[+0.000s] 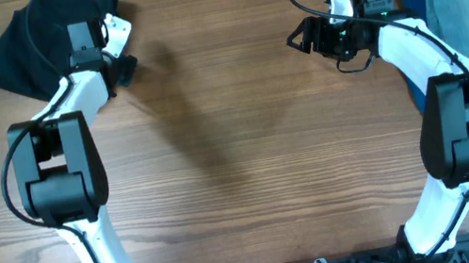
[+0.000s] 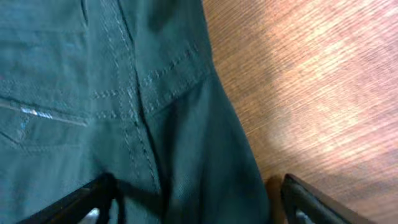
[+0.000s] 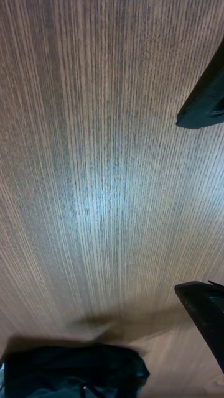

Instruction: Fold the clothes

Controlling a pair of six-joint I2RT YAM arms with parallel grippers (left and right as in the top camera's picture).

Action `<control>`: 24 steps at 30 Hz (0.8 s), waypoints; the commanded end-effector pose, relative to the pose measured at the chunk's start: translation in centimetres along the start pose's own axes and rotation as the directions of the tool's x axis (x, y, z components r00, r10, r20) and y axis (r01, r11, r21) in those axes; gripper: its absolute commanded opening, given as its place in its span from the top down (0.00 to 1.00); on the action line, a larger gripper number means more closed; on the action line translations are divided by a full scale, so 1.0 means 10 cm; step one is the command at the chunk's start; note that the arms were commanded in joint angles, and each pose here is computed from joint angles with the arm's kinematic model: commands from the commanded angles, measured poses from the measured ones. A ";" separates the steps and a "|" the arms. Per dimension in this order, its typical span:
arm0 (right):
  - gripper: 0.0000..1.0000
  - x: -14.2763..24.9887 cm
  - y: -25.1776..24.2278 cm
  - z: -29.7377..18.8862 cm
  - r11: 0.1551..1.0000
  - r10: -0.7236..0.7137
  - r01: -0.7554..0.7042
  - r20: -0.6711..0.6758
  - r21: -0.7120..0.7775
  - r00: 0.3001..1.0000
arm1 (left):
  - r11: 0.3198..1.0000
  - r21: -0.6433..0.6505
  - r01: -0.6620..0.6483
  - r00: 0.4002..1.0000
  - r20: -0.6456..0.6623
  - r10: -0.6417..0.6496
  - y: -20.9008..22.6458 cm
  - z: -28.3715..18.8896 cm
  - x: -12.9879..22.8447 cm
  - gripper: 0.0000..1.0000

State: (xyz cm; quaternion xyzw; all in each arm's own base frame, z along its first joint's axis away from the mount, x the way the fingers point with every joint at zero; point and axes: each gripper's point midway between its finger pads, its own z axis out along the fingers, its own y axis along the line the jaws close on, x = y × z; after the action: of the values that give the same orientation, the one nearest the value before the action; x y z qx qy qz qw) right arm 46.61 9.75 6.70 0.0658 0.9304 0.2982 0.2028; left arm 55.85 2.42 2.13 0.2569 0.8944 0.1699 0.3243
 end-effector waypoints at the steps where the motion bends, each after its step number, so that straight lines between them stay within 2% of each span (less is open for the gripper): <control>1: 0.21 0.02 -0.02 0.01 1.000 -0.020 0.020 -0.002 0.014 1.000 | 0.998 0.027 -0.052 0.994 -0.093 0.054 -0.20 0.31 0.39 0.30; 3: 0.21 0.02 -0.05 0.01 0.999 -0.019 0.019 0.001 0.028 1.000 | 0.999 0.026 -0.046 0.994 -0.096 0.048 -0.21 0.35 0.43 0.50; 4: 0.20 0.02 -0.05 0.01 0.999 -0.019 0.019 0.001 0.028 1.000 | 1.000 0.007 -0.020 0.995 -0.093 0.021 -0.17 0.36 0.42 0.63; 6: 0.20 0.02 -0.05 0.01 0.999 -0.019 0.019 0.001 0.028 1.000 | 0.988 -0.112 0.111 0.991 -0.062 -0.118 0.08 0.36 0.36 0.83; 8: 0.20 0.02 -0.05 0.01 0.999 -0.019 0.019 0.001 0.028 1.000 | 0.963 -0.195 0.186 0.980 -0.031 -0.196 0.26 0.34 0.32 0.96; 12: 0.20 0.02 -0.05 0.01 0.999 -0.018 0.018 0.001 0.028 1.000 | 0.917 -0.310 0.252 0.966 0.021 -0.259 0.53 0.25 0.15 0.96; 14: 0.20 0.02 -0.05 0.01 1.000 -0.016 0.016 0.001 0.027 1.000 | 0.873 -0.360 0.330 0.942 0.063 -0.330 0.69 0.19 0.06 0.96; 19: 0.20 0.02 -0.05 0.01 1.000 -0.015 0.015 0.001 0.028 1.000 | 0.783 -0.359 0.507 0.861 0.186 -0.472 0.94 0.12 -0.11 0.96; 21: 0.20 0.02 -0.05 0.01 1.000 -0.015 0.015 0.001 0.028 1.000 | 0.787 -0.311 0.533 0.846 0.214 -0.489 0.94 0.14 -0.16 0.96; 24: 0.20 0.02 -0.05 0.01 1.000 -0.015 0.015 0.001 0.027 1.000 | 0.734 -0.302 0.608 0.793 0.255 -0.553 1.05 0.13 -0.12 0.96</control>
State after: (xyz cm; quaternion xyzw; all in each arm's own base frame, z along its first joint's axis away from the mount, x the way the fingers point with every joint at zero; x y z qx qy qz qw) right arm 46.67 9.55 6.59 0.0679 0.9320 0.2915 0.2043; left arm 60.43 8.91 5.60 -0.0273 0.8687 0.2302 0.4376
